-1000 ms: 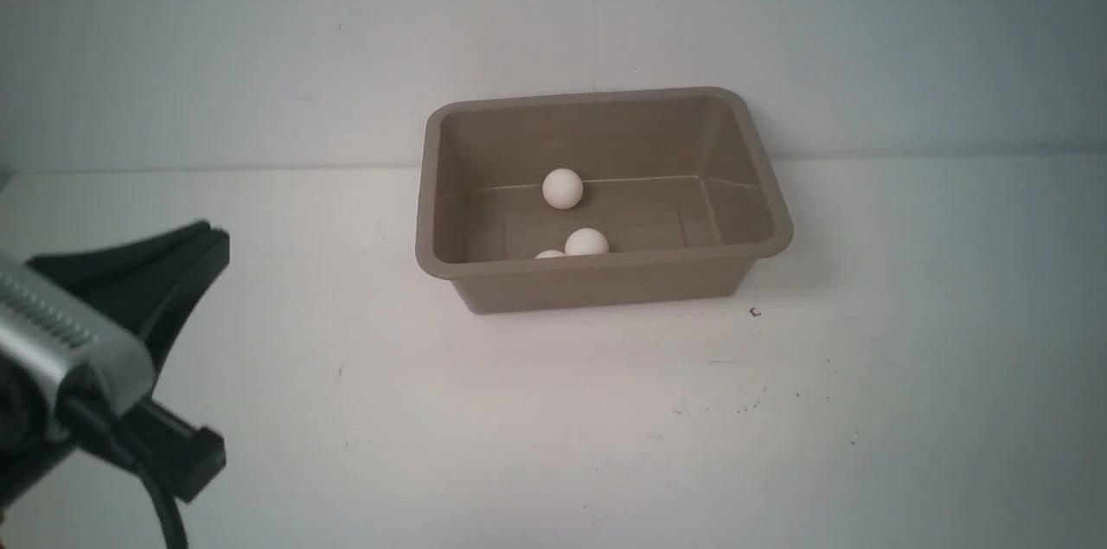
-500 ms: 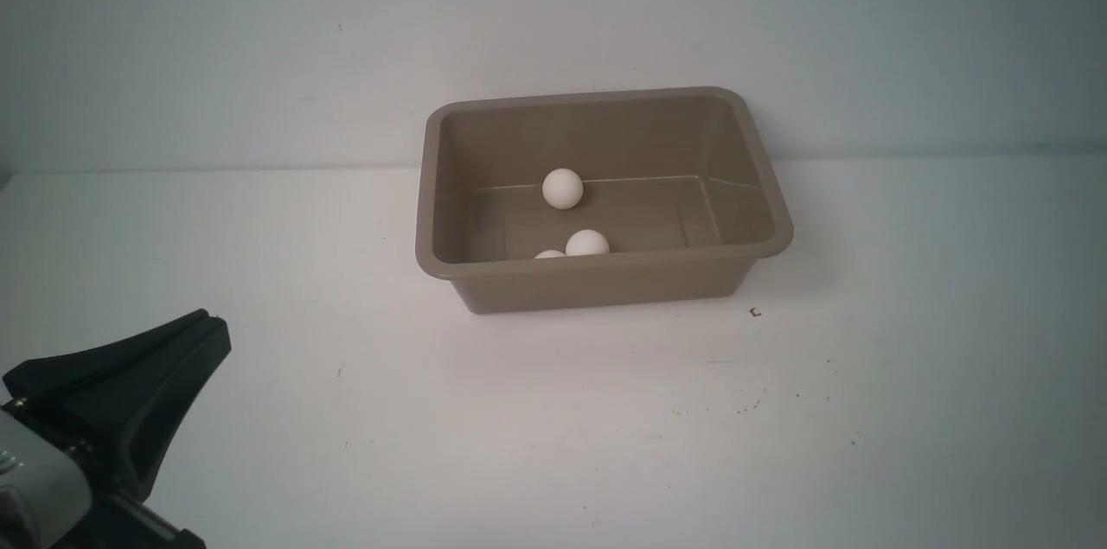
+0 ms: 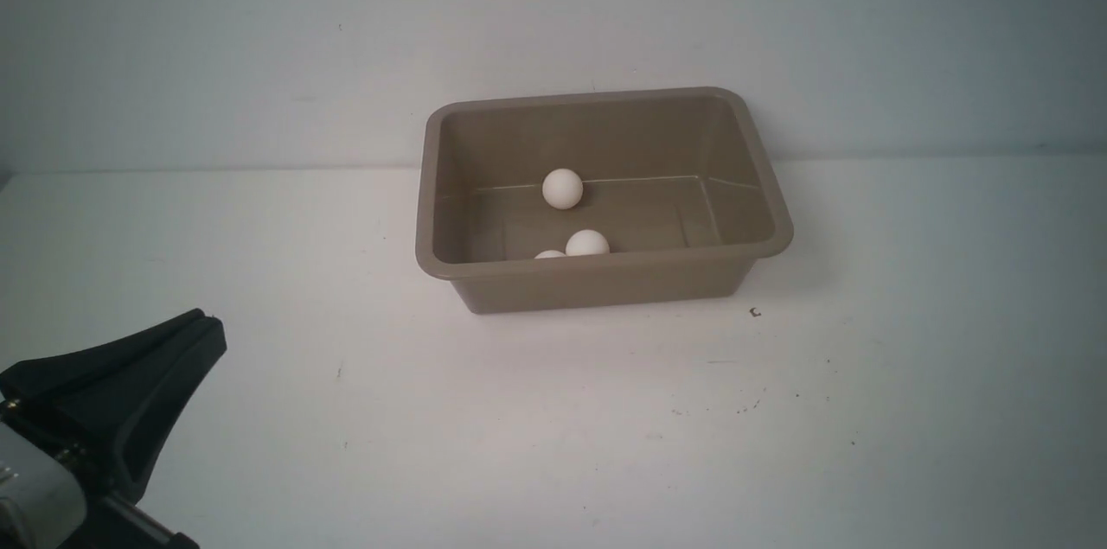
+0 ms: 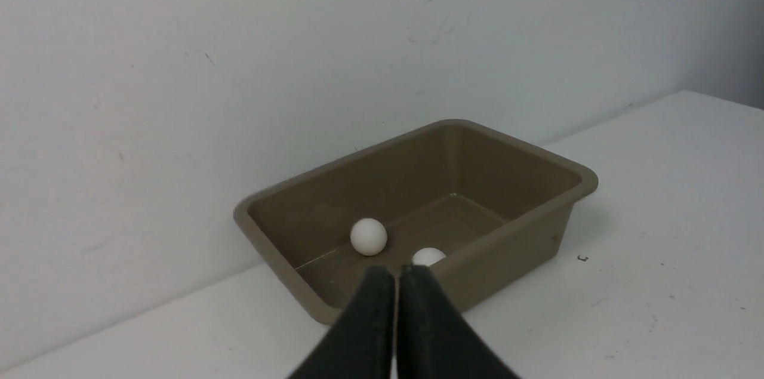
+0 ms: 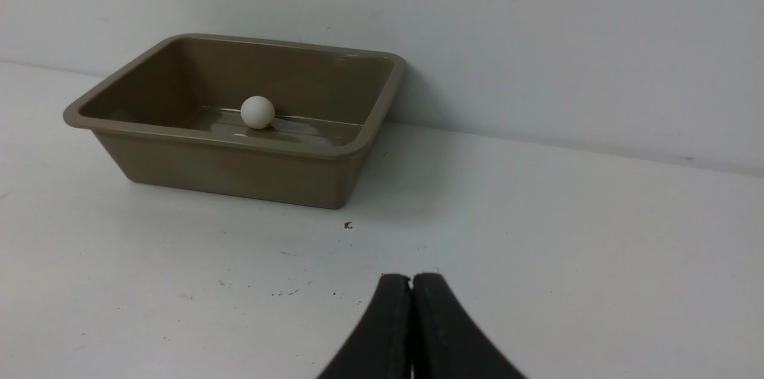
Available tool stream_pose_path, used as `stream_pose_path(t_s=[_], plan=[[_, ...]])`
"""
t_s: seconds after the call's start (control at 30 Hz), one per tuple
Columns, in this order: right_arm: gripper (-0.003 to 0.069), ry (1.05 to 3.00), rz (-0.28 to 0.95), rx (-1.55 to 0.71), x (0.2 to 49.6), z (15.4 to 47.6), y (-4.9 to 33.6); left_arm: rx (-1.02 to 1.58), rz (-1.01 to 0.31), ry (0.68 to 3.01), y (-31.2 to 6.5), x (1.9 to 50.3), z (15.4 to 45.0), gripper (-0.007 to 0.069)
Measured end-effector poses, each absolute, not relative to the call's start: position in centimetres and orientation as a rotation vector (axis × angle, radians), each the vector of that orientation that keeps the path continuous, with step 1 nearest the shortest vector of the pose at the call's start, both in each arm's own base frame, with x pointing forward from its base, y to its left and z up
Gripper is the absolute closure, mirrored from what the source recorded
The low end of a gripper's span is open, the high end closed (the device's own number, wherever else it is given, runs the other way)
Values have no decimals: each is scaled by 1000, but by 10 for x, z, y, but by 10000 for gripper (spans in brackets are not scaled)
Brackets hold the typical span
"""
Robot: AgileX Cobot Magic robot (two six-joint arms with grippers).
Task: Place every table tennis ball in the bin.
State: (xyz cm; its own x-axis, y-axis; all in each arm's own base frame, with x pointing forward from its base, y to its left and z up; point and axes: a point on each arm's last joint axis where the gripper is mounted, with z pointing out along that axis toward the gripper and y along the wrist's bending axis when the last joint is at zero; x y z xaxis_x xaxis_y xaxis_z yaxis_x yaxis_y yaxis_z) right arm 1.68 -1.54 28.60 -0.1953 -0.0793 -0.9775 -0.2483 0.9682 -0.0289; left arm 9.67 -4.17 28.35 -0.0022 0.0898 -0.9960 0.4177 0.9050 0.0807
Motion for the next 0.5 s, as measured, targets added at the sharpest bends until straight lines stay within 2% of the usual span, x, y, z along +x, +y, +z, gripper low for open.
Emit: stream_pose_path(t_s=[0.1, 0.2, 0.3, 0.4, 0.5], plan=[[676, 1767, 155, -244, 17, 286, -15, 364, -200, 1507, -33, 88, 290, 629], [676, 1767, 155, -244, 17, 286, -15, 204, -16, 1385, -13, 67, 301, 629], [676, 1767, 155, -244, 17, 286, -15, 86, 104, 1312, -2, 50, 304, 629], [676, 1767, 155, -244, 17, 286, -15, -31, 197, 1291, 8, 41, 296, 629], [676, 1767, 155, -244, 17, 286, -15, -104, 229, 1323, 14, 42, 281, 629]])
